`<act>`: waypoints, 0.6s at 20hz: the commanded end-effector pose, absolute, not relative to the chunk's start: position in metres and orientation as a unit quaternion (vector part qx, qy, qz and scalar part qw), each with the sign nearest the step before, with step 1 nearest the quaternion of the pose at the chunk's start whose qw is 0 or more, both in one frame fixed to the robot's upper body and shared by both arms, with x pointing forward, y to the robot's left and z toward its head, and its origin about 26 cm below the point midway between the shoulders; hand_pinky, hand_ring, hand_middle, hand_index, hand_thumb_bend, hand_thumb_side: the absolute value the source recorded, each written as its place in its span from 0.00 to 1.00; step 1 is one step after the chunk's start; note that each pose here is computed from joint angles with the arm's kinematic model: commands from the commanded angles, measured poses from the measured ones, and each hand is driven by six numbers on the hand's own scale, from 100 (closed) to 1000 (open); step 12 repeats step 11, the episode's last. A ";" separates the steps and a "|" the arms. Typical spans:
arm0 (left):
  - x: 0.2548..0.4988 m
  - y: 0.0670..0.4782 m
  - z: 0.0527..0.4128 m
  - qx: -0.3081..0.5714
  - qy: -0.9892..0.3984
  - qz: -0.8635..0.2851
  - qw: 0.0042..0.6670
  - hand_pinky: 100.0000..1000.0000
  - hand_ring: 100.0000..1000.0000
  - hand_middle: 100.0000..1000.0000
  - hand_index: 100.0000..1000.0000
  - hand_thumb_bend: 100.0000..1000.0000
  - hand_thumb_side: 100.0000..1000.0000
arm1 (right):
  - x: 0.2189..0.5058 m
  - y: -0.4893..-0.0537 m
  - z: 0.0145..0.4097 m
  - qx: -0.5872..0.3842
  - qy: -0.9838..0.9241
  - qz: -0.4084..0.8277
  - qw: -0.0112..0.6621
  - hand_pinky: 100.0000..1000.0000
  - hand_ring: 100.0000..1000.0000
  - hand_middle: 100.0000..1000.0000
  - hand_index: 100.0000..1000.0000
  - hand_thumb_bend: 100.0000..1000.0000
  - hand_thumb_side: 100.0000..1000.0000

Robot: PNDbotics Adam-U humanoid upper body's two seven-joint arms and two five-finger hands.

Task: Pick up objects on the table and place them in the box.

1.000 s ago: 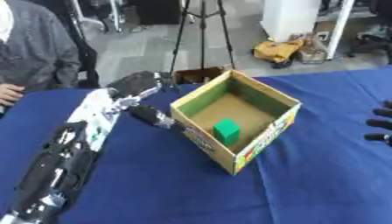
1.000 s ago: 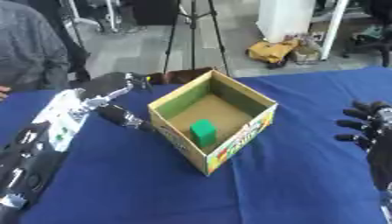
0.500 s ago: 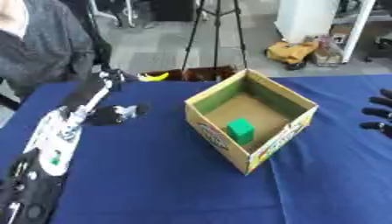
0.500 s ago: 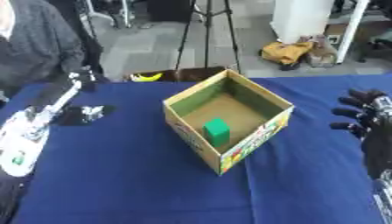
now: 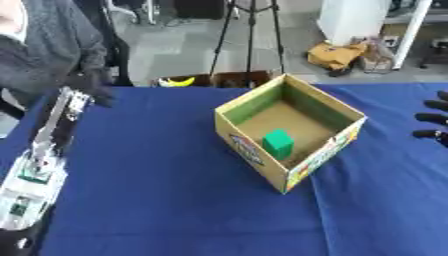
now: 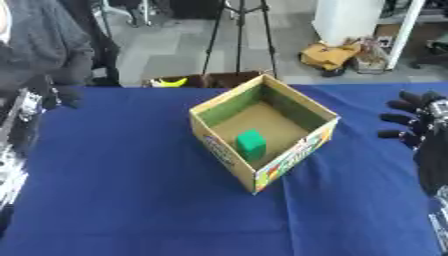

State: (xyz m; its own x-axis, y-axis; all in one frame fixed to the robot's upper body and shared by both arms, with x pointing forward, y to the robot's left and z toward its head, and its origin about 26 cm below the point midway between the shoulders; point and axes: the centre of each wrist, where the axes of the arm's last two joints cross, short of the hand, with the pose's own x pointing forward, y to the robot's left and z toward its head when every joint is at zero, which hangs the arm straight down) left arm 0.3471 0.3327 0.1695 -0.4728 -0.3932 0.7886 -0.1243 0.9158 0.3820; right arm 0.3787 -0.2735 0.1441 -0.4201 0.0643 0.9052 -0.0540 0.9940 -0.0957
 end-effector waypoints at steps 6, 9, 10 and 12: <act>0.341 0.339 0.177 0.152 -0.849 -0.124 0.490 0.55 0.58 0.66 0.80 0.65 0.98 | 0.378 -0.272 0.155 -0.001 -0.849 0.072 0.524 0.54 0.70 0.72 0.85 0.00 1.00; 0.341 0.338 0.177 0.150 -0.849 -0.124 0.491 0.55 0.58 0.65 0.80 0.65 0.99 | 0.378 -0.272 0.155 0.000 -0.848 0.074 0.525 0.54 0.70 0.72 0.85 0.00 1.00; 0.341 0.338 0.177 0.149 -0.849 -0.124 0.492 0.55 0.58 0.65 0.80 0.65 0.99 | 0.378 -0.272 0.155 0.001 -0.848 0.075 0.525 0.54 0.70 0.72 0.85 0.00 1.00; 0.341 0.338 0.177 0.148 -0.849 -0.124 0.491 0.55 0.58 0.65 0.80 0.65 0.99 | 0.378 -0.272 0.154 0.001 -0.847 0.075 0.526 0.54 0.70 0.72 0.85 0.00 1.00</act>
